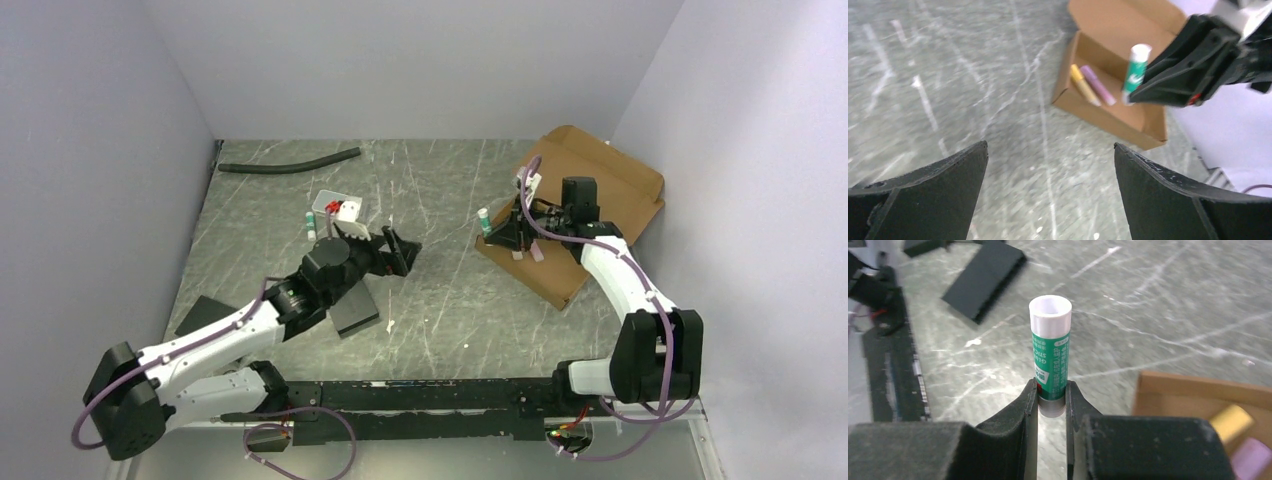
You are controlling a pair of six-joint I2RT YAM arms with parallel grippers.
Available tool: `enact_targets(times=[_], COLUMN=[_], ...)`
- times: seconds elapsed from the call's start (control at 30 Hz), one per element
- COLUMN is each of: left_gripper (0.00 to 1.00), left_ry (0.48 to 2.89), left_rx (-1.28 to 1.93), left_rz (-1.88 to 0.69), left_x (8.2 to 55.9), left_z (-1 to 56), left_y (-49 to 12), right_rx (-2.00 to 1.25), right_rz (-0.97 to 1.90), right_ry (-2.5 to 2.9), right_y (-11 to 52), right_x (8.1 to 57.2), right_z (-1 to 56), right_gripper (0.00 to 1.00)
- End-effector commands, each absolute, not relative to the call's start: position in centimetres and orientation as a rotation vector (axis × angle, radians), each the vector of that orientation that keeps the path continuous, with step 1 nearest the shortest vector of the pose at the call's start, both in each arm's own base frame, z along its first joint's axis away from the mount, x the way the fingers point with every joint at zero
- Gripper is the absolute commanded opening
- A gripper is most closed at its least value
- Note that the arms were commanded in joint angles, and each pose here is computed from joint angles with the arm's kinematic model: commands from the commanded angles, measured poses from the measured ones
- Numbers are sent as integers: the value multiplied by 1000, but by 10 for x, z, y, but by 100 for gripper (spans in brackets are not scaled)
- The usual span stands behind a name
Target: Fold the paper box
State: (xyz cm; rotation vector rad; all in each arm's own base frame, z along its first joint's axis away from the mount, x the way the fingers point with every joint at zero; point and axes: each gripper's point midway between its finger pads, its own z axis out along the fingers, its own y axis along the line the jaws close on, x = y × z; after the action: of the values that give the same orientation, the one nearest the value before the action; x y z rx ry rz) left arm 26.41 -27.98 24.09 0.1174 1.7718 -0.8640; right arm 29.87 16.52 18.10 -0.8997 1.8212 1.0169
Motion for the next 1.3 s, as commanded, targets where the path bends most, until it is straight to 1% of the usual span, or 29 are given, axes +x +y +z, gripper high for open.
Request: enact_targets(times=[0.0,0.1,0.23,0.47,0.63,0.73,0.97,1.17,1.27], left_gripper=[99,100,100,100,100,100,100,99,100], left_ry=[1859,1887,1939,1979,1984,1982,1985,1992,1997], left_rx=[26,-71,-136,-139,-149,-155,-164,-171,-172], left_rz=[-631,-516,-393,-322,-300,-292,-292,-282,-266], left_x=[263,263,261,257,255,254,254,253,254], left_z=[210,198,182,173,169,168,167,163,162], left_y=[-230,-202,-178,-167,-161,-159,-158,-157,-155], right_rx=[-943,-900,-843,-817,-798,-786,-760,-745,-743], right_rz=[711,591,512,411,355,348,320,316,314], right_ry=[1855,1908,1947,2037,2093,2117,2154,2185,2196], right_y=[129,107,87,69,58,56,50,47,46], right_x=[323,334,342,351,356,357,360,361,362], right_z=[185,181,176,159,149,145,138,134,132], right_gripper=[0,0,0,0,6,11,30,44,46])
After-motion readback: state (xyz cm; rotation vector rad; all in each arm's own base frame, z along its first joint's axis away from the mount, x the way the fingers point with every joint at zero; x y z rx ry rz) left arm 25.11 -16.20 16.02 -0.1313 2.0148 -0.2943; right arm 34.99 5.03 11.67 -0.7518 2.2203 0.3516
